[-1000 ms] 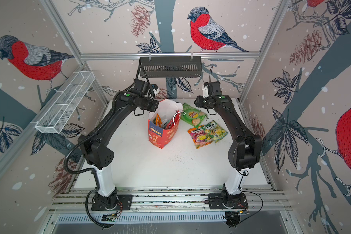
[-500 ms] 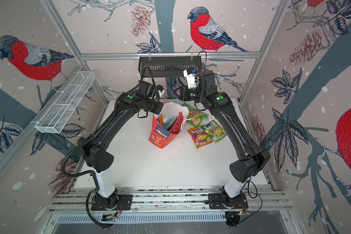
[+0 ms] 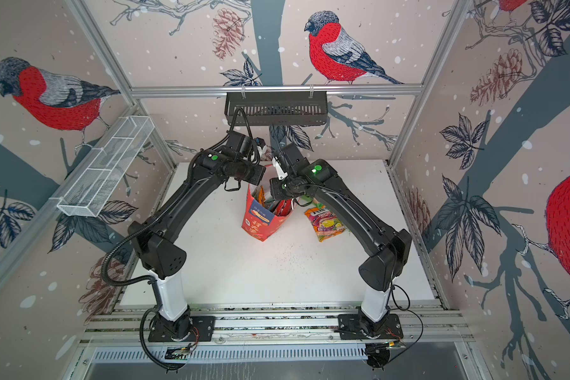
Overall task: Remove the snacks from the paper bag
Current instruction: 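Move the right gripper back over the bag opening, then lower the right gripper into the bag onto the red candy bag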
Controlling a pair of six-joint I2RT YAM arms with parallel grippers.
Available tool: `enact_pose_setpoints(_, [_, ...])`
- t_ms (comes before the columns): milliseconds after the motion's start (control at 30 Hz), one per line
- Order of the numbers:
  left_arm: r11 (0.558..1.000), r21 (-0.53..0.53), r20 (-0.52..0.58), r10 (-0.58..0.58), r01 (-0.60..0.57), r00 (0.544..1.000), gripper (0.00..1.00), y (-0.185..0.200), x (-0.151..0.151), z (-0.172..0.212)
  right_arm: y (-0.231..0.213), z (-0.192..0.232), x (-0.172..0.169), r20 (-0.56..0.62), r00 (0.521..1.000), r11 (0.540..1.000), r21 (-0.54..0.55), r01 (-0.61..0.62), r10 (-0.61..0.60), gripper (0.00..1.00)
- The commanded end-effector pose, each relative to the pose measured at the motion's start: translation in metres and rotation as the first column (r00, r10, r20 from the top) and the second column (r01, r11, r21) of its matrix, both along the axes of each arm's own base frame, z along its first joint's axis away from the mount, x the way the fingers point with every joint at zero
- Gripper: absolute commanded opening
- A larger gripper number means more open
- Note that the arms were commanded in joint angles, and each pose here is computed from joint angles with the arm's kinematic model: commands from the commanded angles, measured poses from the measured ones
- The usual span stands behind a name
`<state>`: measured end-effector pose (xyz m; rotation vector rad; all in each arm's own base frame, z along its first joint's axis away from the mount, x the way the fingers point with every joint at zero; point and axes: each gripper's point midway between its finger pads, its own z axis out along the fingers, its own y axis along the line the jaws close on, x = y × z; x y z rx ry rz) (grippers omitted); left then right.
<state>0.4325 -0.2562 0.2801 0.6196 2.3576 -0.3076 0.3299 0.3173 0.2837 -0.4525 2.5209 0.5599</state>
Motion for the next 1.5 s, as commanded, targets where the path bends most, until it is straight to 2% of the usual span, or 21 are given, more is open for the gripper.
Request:
enact_pose_setpoints(0, [0.999,-0.032,0.084,-0.007,0.01,0.996,0.0,-0.008,0.012,0.018,-0.016,-0.013,0.001,-0.012,0.991,0.989,-0.068,0.13,-0.131,0.34])
enact_pose_setpoints(133, [1.0,-0.017,0.08,-0.016,0.017,0.997,0.0,-0.01,0.009,0.015,-0.023,-0.031,0.001,-0.065,0.973,0.971,-0.114,0.212,-0.22,0.34])
enact_pose_setpoints(300, [1.0,0.011,0.084,-0.021,0.02,0.996,0.0,-0.012,0.005,0.013,-0.02,-0.042,0.007,-0.082,0.962,0.963,-0.095,0.252,-0.26,0.35])
enact_pose_setpoints(367, [1.0,0.018,0.086,-0.021,0.019,0.996,0.0,-0.011,0.005,0.011,-0.02,-0.046,0.01,-0.089,0.958,0.96,-0.091,0.265,-0.273,0.38])
enact_pose_setpoints(1033, [0.999,0.011,0.084,-0.051,0.05,0.995,0.0,-0.016,0.0,0.007,-0.024,-0.075,0.048,-0.034,0.92,0.915,-0.132,0.382,-0.39,0.46])
enact_pose_setpoints(1333, [0.998,0.018,0.078,-0.068,0.067,0.995,0.0,-0.02,0.004,0.004,-0.032,-0.091,0.052,-0.023,0.911,0.895,-0.202,0.398,-0.411,0.45])
enact_pose_setpoints(1467, [0.998,0.022,0.075,-0.056,0.054,0.996,0.0,-0.019,0.007,0.002,-0.032,-0.097,0.053,-0.03,0.912,0.893,-0.216,0.394,-0.41,0.39])
